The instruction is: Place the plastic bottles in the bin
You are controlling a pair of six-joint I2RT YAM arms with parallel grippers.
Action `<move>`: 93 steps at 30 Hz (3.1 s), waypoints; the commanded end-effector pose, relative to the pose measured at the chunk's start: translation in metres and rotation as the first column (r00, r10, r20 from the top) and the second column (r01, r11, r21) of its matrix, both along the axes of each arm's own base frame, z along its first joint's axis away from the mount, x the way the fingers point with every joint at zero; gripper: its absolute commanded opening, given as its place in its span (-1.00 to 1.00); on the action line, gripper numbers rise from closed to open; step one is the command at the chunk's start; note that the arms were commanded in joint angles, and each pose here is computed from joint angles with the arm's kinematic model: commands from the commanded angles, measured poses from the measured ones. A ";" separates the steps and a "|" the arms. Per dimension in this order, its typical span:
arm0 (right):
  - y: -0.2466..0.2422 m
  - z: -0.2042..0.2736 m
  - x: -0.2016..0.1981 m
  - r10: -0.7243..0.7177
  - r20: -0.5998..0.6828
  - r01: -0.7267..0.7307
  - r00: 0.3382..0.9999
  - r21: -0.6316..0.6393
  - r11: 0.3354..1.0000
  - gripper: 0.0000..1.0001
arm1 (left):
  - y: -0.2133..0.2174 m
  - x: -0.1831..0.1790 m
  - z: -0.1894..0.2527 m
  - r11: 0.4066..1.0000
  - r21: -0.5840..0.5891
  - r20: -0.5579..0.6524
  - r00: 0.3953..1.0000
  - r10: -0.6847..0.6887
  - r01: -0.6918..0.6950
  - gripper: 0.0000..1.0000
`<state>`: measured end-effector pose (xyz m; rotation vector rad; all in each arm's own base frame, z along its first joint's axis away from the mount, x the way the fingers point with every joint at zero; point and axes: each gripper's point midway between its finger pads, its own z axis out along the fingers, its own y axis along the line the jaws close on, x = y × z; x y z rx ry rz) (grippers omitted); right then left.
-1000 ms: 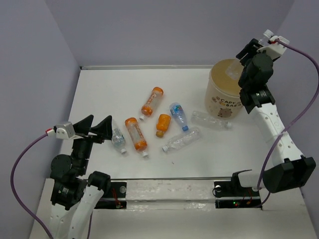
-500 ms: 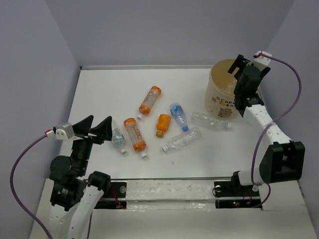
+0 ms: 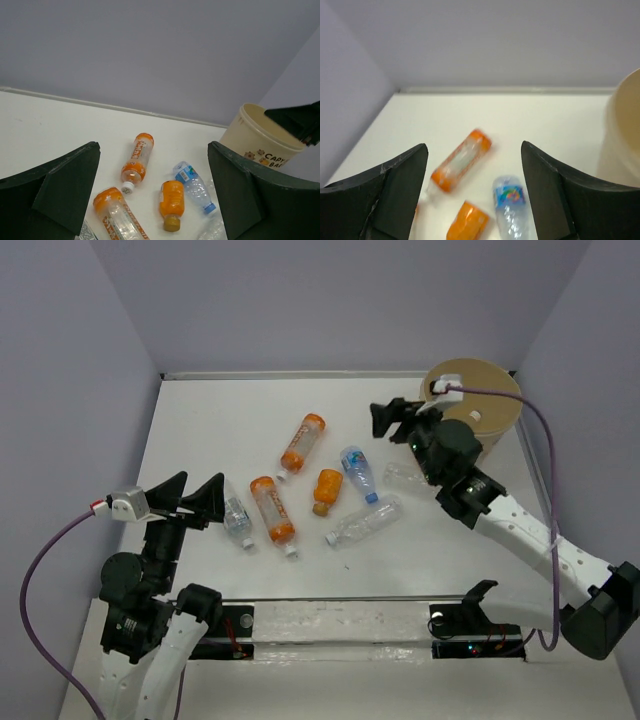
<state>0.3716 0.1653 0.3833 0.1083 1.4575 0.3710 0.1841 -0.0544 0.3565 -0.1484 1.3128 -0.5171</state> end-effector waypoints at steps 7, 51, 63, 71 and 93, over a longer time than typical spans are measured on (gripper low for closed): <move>0.108 -0.175 -0.017 0.195 -0.510 -0.392 0.838 -0.314 0.865 0.77 | -0.003 0.001 0.007 1.000 0.000 0.031 0.999 -0.013 0.013 0.98; 0.090 -0.118 0.103 0.097 -0.410 -0.228 0.907 -0.284 0.931 0.01 | -0.010 0.013 0.004 1.000 0.015 0.003 1.000 -0.026 0.026 0.98; -0.130 0.091 0.077 -0.507 0.078 0.512 0.858 -0.192 0.837 -0.04 | -0.008 0.003 0.008 0.999 0.011 0.029 0.999 -0.031 0.031 0.98; -0.251 0.035 0.106 -0.698 0.092 0.697 0.710 -0.233 0.678 -0.03 | -0.011 0.001 0.009 0.999 0.007 0.031 0.998 -0.050 0.050 0.98; 0.082 -0.113 -0.005 0.075 -0.310 -0.091 0.948 -0.036 0.995 0.84 | -0.014 0.009 0.002 0.999 0.019 -0.001 0.999 -0.048 0.048 0.98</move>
